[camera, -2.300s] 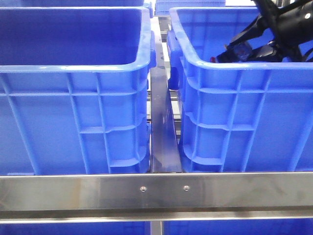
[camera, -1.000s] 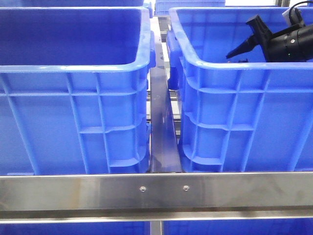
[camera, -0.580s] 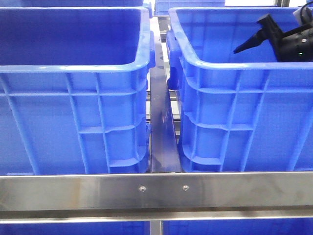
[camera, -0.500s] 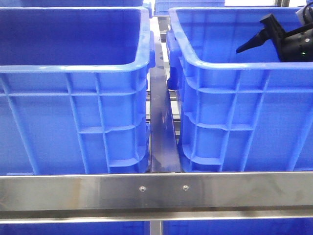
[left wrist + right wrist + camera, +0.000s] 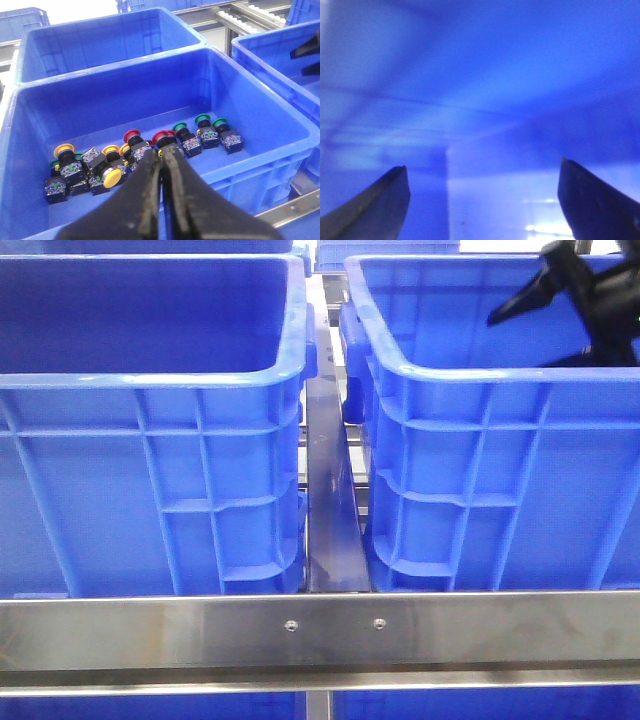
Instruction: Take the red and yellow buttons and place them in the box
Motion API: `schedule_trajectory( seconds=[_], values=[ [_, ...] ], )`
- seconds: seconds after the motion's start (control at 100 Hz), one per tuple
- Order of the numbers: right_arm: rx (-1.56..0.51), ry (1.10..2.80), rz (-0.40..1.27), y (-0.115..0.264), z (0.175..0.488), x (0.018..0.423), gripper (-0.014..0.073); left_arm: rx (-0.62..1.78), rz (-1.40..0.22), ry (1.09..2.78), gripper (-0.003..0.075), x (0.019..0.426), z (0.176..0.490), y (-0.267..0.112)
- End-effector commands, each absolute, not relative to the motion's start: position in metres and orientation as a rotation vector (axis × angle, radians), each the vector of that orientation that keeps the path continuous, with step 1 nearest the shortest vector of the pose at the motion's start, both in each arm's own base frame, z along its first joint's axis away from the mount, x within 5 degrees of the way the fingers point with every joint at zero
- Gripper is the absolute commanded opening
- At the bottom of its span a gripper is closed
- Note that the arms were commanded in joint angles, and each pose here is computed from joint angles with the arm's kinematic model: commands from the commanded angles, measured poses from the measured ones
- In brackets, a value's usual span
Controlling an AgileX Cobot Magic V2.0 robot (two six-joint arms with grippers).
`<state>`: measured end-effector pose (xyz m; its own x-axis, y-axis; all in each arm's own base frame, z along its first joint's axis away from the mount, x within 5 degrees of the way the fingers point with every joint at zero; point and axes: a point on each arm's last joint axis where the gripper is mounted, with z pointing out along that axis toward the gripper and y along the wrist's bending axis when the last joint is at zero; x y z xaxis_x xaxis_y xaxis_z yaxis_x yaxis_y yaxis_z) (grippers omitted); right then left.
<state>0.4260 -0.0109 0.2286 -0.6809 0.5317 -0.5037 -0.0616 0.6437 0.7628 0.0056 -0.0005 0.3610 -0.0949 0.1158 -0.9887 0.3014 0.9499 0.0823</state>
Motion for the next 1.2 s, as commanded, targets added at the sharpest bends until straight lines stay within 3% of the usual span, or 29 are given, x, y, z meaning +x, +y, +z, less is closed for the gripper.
schedule_trajectory(
  seconds=[0.0, 0.31, 0.78, 0.97, 1.19],
  values=[
    [0.247, 2.014, 0.990, -0.011, 0.280, 0.415, 0.0625, 0.297, -0.174, 1.582, -0.0019, 0.007, 0.375, -0.001],
    [0.120, 2.016, 0.783, -0.011, 0.310, 0.380, 0.0625, 0.296, -0.180, 1.583, -0.0019, 0.007, 0.375, -0.001],
    [-0.044, 1.821, 0.457, 0.001, 0.365, 0.266, 0.0625, 0.296, -0.185, 1.583, -0.0019, 0.007, 0.375, -0.002],
    [-0.028, 1.727, 0.275, -0.002, 0.370, 0.215, 0.0625, 0.296, -0.185, 1.583, -0.0019, 0.007, 0.375, -0.002],
    [-0.019, 1.691, 0.214, 0.001, 0.357, 0.178, 0.0625, 0.296, -0.185, 1.583, -0.0019, 0.007, 0.375, -0.002]
  ],
)
